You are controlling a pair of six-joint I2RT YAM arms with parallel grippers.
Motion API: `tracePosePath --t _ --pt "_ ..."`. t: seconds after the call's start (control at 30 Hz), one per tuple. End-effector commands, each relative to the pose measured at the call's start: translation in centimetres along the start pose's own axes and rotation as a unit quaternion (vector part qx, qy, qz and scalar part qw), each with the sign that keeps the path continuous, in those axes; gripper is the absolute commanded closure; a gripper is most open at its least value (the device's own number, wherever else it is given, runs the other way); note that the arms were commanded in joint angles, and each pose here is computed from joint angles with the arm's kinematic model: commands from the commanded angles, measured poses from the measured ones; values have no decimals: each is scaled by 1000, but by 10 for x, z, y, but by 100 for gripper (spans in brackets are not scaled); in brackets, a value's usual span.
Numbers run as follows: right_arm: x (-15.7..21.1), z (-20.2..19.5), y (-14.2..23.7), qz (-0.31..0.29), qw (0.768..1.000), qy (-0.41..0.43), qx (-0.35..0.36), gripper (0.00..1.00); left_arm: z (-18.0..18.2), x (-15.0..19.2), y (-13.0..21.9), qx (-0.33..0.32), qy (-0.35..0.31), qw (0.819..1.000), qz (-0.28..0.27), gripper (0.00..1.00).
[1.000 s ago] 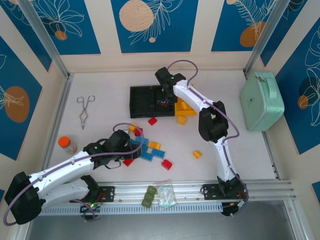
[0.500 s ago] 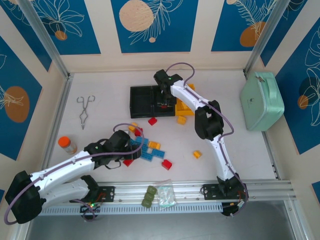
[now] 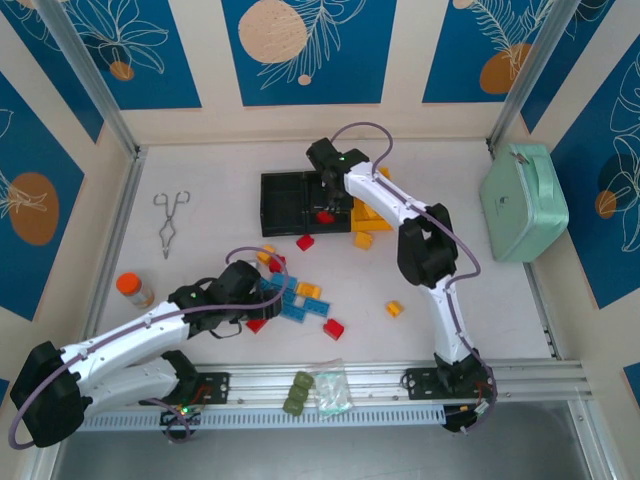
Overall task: Sort the legos into containers by color
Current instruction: Place the lego in the container, then pick up the lego from the middle-left of the table.
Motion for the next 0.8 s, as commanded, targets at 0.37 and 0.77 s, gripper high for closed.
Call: tracePosePath --t 0.37,0.77 --pt "117 -13 102 -97 983 18 -153 52 -11 -10 -10 -73 -4 997 12 28" --pt "269 -27 107 -118 949 64 -284 40 -16 -15 -28 -119 -2 993 22 31"
Point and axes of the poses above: each hand's point on the last joint's axis, 136 mm out from that joint toward the fingers, its own y axis back along the fingers, its own z axis along the line the jaws close on, x = y × z, the point moved 10 cm from there along y, back along the fingers, and after that the axes turned 12 degrees about y, right-handed, at the moved point
